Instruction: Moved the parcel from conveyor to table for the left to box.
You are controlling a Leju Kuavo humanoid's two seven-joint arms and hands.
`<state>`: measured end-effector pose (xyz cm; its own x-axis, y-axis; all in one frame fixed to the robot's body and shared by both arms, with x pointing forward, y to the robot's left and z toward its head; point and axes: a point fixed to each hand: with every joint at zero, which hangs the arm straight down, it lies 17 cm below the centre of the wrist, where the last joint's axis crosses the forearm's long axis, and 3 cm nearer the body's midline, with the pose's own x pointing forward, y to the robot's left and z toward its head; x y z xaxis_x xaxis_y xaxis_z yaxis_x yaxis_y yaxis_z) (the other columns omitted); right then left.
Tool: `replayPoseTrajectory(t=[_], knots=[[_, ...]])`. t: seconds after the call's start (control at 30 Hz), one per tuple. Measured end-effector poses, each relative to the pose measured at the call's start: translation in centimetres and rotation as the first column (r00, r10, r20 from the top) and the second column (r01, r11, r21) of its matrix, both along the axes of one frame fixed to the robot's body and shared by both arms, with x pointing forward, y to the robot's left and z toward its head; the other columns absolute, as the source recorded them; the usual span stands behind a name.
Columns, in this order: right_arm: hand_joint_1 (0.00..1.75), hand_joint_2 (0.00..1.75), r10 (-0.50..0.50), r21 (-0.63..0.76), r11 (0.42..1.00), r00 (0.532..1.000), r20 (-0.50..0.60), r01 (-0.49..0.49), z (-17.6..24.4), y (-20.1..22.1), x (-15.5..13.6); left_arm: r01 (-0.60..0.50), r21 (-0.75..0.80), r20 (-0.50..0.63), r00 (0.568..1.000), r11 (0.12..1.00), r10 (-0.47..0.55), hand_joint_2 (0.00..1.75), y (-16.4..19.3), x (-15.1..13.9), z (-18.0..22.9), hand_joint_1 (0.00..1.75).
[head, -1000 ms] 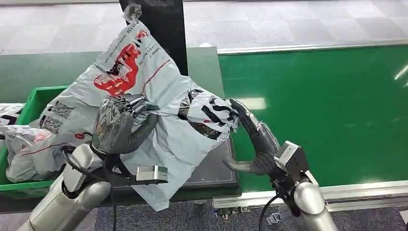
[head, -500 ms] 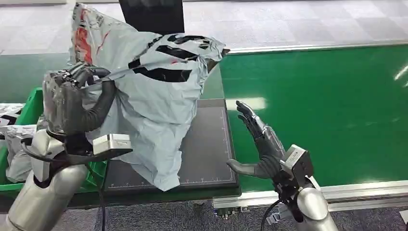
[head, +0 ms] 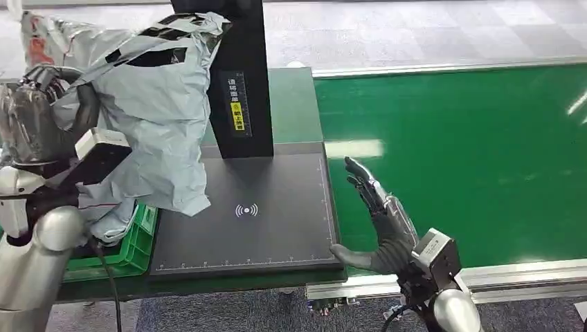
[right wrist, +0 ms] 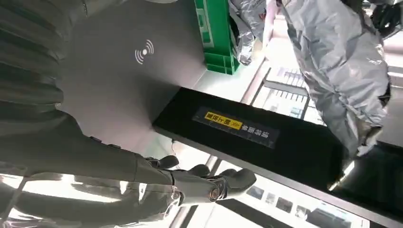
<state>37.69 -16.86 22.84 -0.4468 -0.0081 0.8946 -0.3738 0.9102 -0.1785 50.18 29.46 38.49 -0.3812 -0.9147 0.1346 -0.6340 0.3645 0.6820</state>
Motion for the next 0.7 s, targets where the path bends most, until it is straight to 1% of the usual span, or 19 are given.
replayPoseTrajectory(t=[0.13,0.17,0.33,0.5,0.7], knots=[[0.0,1.75,0.0,-0.003,1.0,1.0,0.003,0.0,0.2,0.0,0.1,-0.071,-0.013,-0.032,0.997,0.997,0.07,1.75,3.0,1.7,-0.2,1.75],[0.0,1.75,0.0,-0.004,1.0,1.0,0.004,0.0,0.3,0.0,0.2,-0.101,-0.023,-0.05,0.994,0.995,0.1,1.75,4.4,2.3,-0.5,1.75],[0.0,1.75,0.001,-0.003,1.0,1.0,0.006,-0.001,0.4,0.0,0.3,-0.191,-0.038,-0.092,0.978,0.981,0.187,1.75,8.8,3.9,-1.2,1.75],[0.0,1.75,0.002,-0.001,1.0,1.0,0.004,-0.002,0.4,0.0,0.4,-0.272,-0.064,-0.126,0.957,0.96,0.263,1.75,13.0,4.5,-2.1,1.75],[0.0,1.75,-0.002,0.0,1.0,1.0,0.007,0.002,0.5,-0.1,0.5,-0.327,-0.068,-0.164,0.936,0.943,0.313,1.75,15.9,4.9,-3.3,1.75]])
